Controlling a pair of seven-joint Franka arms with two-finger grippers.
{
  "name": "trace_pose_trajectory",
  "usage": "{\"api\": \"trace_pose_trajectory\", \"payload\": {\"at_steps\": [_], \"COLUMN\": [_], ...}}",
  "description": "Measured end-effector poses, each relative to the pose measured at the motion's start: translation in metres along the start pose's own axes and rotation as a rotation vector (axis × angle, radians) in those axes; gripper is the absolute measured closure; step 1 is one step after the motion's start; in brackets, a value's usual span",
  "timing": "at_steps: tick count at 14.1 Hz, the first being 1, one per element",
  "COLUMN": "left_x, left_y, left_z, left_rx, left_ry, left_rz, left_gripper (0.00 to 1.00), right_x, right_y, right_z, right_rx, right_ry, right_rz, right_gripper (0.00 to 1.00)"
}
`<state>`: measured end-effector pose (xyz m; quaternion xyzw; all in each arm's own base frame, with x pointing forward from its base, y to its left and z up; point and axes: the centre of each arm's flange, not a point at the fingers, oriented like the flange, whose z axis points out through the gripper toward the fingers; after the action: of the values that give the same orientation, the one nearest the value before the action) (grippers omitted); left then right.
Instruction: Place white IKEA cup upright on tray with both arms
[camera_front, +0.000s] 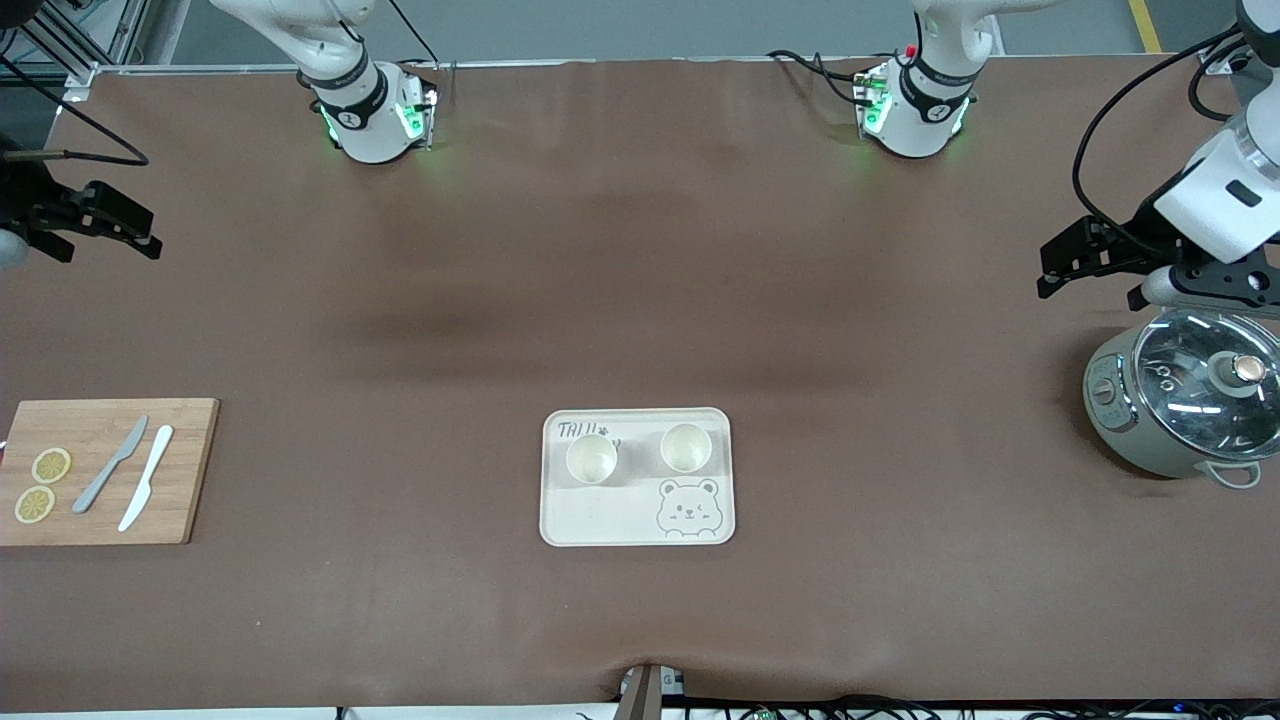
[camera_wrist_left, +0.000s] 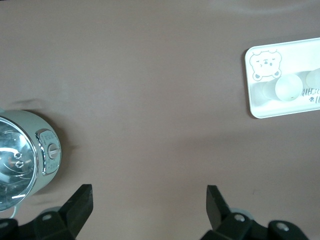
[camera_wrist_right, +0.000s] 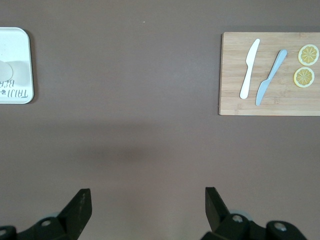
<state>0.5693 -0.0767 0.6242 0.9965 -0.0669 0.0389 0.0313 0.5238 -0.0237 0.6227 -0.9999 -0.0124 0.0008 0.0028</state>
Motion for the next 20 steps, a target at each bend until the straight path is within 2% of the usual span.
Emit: {"api": "trace_pose_trajectory", "payload": {"at_steps": [5,11,20], "left_x": [0.002,0.004,0.008], "left_y": [0.0,-0.019,-0.032], "left_z": [0.005,0.01,0.017], "left_rx": [0.001,0.01,0.033], "left_ry": [-0.01,-0.019,-0.023], "left_rz": [-0.014,-0.022,-0.034], "left_gripper": [0.0,0.0,0.0], "right_x": [0.0,0.001,0.006], "right_y": [-0.001,-0.002,-0.017], "right_z": [-0.001,-0.015,-0.006], "right_rx": [0.0,-0.003,0.0], "right_ry": [0.001,0.029,0.011], "right_rz": [-0.004,-0.005,-0.037], "right_gripper": [0.0,0.0,0.0]}}
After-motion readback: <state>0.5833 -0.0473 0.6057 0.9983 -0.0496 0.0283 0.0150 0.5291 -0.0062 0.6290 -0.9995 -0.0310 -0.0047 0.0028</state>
